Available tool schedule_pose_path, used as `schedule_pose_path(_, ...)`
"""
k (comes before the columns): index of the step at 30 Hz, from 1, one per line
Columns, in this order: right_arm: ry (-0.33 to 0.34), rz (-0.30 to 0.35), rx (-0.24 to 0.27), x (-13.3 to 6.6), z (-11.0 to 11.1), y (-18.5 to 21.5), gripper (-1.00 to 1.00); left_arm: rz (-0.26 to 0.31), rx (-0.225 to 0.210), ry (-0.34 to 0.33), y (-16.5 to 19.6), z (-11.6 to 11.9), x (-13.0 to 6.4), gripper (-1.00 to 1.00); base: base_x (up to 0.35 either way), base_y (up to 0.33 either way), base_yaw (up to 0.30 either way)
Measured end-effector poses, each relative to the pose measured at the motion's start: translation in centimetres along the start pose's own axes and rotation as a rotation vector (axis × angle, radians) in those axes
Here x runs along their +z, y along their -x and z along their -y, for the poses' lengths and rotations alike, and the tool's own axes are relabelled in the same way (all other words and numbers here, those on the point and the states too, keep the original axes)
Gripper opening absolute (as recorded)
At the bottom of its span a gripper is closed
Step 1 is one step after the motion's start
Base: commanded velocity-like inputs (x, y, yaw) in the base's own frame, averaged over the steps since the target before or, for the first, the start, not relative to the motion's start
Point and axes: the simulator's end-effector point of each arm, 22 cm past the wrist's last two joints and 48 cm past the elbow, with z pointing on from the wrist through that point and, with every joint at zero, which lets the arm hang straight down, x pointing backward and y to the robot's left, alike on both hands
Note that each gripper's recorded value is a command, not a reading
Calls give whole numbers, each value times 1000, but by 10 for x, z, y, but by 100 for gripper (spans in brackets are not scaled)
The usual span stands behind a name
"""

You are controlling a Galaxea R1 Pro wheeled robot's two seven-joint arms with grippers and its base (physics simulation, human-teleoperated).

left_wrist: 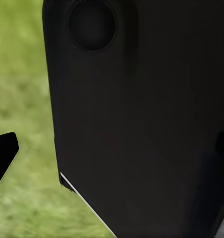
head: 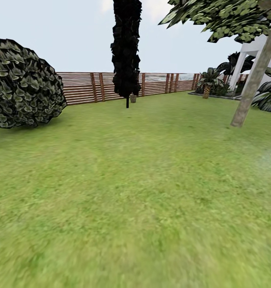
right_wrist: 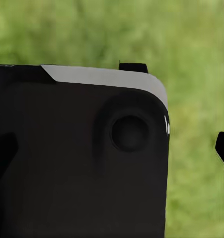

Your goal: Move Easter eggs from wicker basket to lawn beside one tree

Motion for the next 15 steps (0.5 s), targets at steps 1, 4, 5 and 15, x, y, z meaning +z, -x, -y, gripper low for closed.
schedule_pose_path(1, 0, 0, 0, 0, 0, 0, 100, 0, 0, 0, 0, 0, 0, 100, 338, 0, 0)
schedule_pose_path(4, -1, 0, 0, 0, 1, 0, 100, 0, 1, -1, 0, 0, 0, 100, 338, 0, 0)
schedule_pose_path(5, -1, 0, 0, 0, 1, 0, 100, 0, 1, -1, 0, 0, 0, 100, 338, 0, 0)
schedule_pose_path(15, -4, 0, -2, 0, 3, 0, 100, 1, 0, 0, 0, 0, 0, 100, 338, 0, 0)
